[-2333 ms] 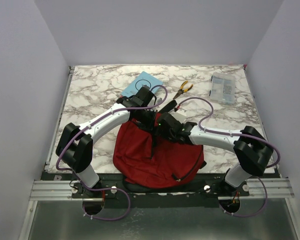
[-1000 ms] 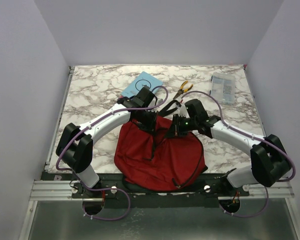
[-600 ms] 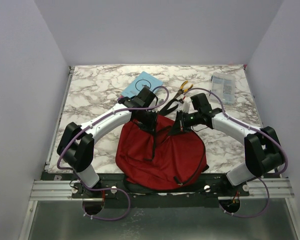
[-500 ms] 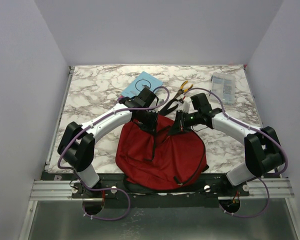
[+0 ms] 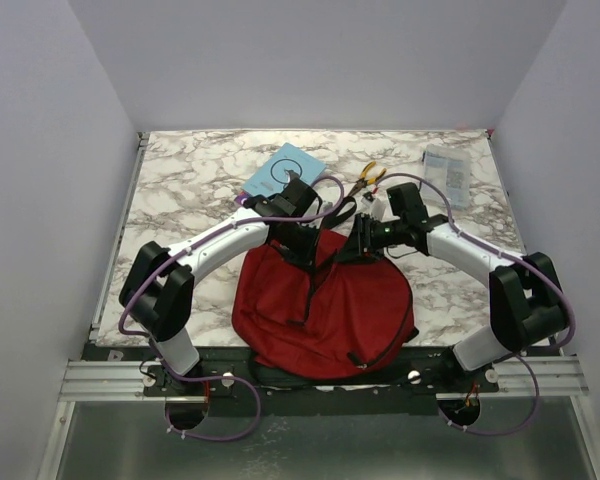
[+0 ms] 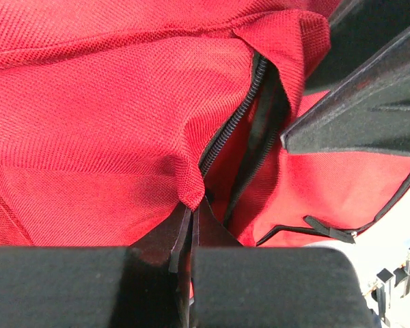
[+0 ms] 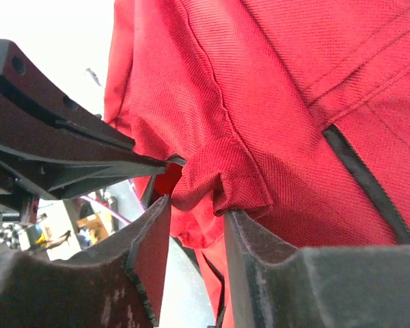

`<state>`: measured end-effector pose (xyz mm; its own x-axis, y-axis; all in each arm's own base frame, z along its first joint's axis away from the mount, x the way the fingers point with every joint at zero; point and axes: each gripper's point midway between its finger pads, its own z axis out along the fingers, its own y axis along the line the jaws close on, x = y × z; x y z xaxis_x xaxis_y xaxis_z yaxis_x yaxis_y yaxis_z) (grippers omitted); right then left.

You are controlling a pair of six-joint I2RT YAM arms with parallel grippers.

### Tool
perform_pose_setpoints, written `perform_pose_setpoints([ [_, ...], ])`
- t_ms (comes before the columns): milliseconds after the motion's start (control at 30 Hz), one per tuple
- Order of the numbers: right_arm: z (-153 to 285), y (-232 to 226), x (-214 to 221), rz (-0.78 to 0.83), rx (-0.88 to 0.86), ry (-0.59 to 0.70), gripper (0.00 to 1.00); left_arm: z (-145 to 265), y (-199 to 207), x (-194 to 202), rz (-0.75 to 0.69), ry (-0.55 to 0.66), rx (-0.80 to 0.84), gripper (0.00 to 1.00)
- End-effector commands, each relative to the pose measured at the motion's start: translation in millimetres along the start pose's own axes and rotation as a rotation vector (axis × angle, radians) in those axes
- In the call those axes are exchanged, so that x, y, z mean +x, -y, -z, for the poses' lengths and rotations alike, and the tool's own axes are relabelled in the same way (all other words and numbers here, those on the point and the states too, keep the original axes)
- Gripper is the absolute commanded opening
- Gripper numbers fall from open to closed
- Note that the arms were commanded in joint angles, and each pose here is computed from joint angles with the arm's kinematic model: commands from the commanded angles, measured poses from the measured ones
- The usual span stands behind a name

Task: Pack the student bag
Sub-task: Zip the student bag at the center of the board.

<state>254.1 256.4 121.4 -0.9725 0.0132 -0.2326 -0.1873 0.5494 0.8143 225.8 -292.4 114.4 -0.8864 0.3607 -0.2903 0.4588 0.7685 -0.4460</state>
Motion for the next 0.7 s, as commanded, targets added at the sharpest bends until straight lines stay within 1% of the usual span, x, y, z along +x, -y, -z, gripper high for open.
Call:
perform_pose_setpoints([
  [0, 15, 10, -10, 0.035, 0.134, 0.060, 0.46, 0, 5, -2, -0.019, -0.004, 0.003, 0.00],
  [100, 25, 19, -3, 0.067, 0.209, 0.077, 0.58, 3, 11, -3, -0.021, -0.005, 0.034, 0.00],
  [167, 30, 23, 0, 0.078, 0.237, 0.095, 0.63, 7, 13, -4, -0.026, 0.011, 0.033, 0.00],
  [233, 33, 21, 3, 0.088, 0.237, 0.103, 0.65, 10, 11, -6, -0.035, 0.025, 0.019, 0.06],
  [400, 45, 10, -2, 0.156, 0.253, 0.180, 0.69, 10, 10, -5, -0.035, 0.025, 0.015, 0.19],
  [500, 49, 2, -6, 0.206, 0.235, 0.235, 0.69, 13, 12, -7, -0.042, 0.036, 0.020, 0.30],
  [600, 46, -15, -5, 0.263, 0.180, 0.254, 0.69, 17, 10, -9, -0.049, 0.054, 0.007, 0.39],
  [667, 41, -30, 1, 0.334, 0.154, 0.267, 0.69, 22, 8, -11, -0.050, 0.069, 0.002, 0.46],
])
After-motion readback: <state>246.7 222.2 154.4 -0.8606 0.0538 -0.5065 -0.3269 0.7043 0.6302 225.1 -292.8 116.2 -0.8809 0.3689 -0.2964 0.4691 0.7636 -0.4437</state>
